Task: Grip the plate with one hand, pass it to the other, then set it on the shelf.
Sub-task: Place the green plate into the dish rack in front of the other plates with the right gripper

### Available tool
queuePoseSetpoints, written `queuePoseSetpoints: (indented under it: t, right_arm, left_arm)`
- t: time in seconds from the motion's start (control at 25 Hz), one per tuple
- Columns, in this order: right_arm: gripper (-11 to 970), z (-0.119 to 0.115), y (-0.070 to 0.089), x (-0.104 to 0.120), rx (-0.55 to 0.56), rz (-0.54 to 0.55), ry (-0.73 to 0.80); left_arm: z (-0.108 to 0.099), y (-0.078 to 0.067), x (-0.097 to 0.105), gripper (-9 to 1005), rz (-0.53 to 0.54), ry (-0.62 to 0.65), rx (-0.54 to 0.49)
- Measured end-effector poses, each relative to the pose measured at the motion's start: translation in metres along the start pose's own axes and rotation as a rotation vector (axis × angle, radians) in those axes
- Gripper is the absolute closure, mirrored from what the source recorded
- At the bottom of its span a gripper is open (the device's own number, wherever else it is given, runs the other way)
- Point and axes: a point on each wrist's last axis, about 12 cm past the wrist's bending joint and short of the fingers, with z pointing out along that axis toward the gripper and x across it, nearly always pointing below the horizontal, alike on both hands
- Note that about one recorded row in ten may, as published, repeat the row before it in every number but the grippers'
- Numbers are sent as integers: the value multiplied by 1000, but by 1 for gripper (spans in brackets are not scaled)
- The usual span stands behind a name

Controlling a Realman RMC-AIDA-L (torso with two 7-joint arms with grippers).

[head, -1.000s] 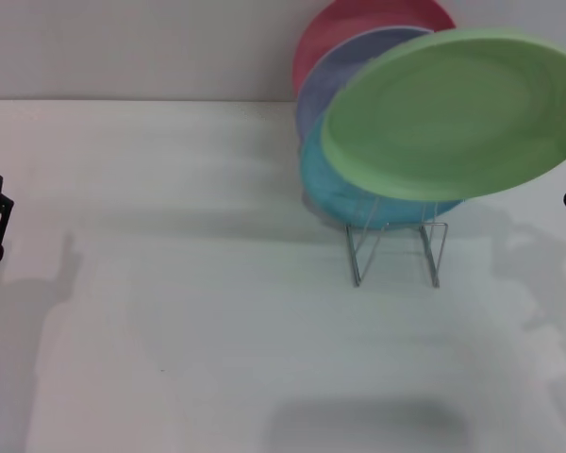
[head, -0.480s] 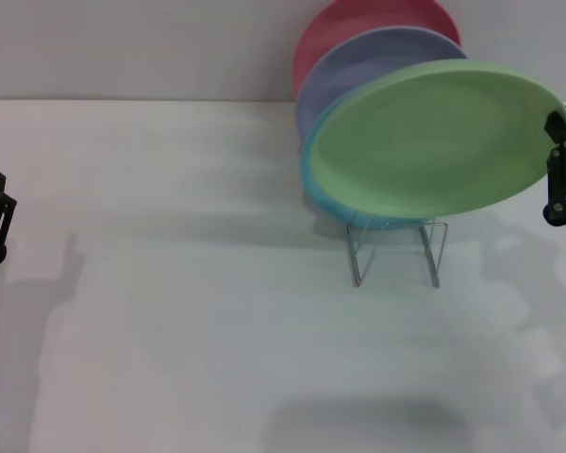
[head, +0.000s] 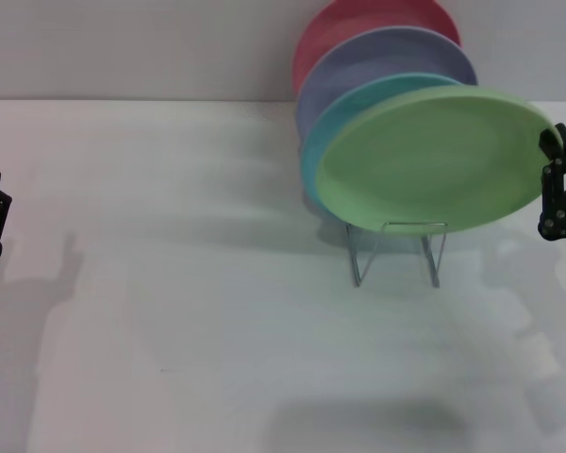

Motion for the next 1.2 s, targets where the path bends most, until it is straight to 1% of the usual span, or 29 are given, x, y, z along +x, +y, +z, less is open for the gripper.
queuePoseSetpoints:
  t: [0.12, 0.24, 0.52, 1.0, 1.2]
  right_arm:
    - [937, -2, 3, 4, -4, -48, 20]
    - [938, -2, 4, 6, -7, -67, 29]
    - [939, -3, 15, 15, -20, -135, 61]
    - [936, 2, 23, 18, -25, -154, 62]
    - [870, 6, 25, 19, -21, -143, 66]
  left_arm:
    - [0, 0, 0, 169, 0, -4, -1]
    - [0, 0, -1, 169, 0, -5, -1]
    - [-1, 0, -1, 169, -1, -5, -1]
    - [1, 0, -1, 169, -8, -9, -2]
    - [1, 0, -1, 169, -8, -9, -2]
